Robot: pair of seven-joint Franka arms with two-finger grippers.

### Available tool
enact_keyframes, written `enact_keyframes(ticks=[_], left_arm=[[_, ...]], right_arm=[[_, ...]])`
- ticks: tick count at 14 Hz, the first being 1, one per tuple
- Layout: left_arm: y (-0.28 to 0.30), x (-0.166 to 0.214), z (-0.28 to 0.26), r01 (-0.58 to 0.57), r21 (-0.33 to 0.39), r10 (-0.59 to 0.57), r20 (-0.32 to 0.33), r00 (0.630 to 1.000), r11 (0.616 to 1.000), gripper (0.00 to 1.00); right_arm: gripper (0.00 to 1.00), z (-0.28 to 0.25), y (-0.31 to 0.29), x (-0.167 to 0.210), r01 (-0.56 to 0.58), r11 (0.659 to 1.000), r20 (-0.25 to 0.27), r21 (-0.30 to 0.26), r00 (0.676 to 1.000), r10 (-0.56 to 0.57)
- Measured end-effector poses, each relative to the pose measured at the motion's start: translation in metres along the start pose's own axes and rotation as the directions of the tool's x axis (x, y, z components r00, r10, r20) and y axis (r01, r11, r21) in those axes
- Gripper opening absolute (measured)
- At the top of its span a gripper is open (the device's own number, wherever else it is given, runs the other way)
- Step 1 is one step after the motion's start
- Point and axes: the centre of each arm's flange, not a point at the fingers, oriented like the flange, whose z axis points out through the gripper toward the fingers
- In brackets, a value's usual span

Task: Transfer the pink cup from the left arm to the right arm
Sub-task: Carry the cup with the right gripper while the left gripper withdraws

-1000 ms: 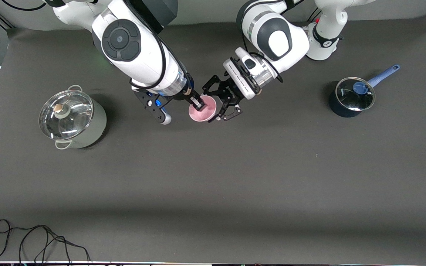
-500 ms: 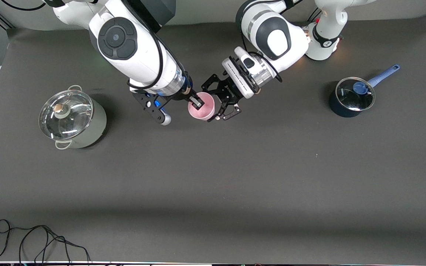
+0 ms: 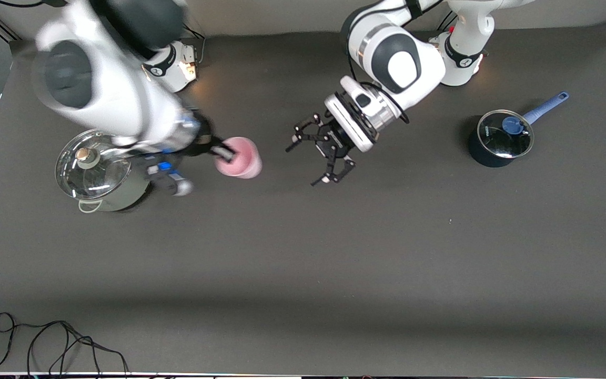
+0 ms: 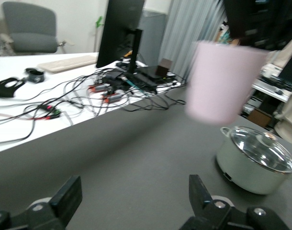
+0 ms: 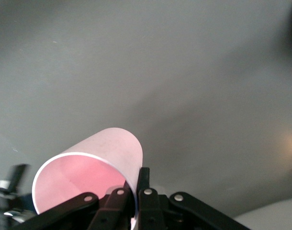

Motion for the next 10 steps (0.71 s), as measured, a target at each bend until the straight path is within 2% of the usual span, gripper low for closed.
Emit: enact_keyframes(ticks=[2,5,10], left_arm=[[-0.027,-0.005,-0.002,0.025,0.046,-0.026,0.008,1.0,0.999,1.0],[-0.068,-0.017,-0.008,0.046,0.126,-0.051,0.043,0.998,0.991,1.0],[-0.139,-0.039,-0.023,0.036,0.258,-0.065,0.102,0.993,0.965,1.0]], right_arm=[[0.04,-0.019,0.042,0.035,0.118,0.992,-0.004,-0.041,0.993,-0.119],[0.04,-0.026,0.081,0.068,0.253,0.959,-0.003,-0.131,0.967,-0.256],[0.04,-0.022,0.137,0.128,0.395,0.9,0.037,-0.184,0.918,-0.395]])
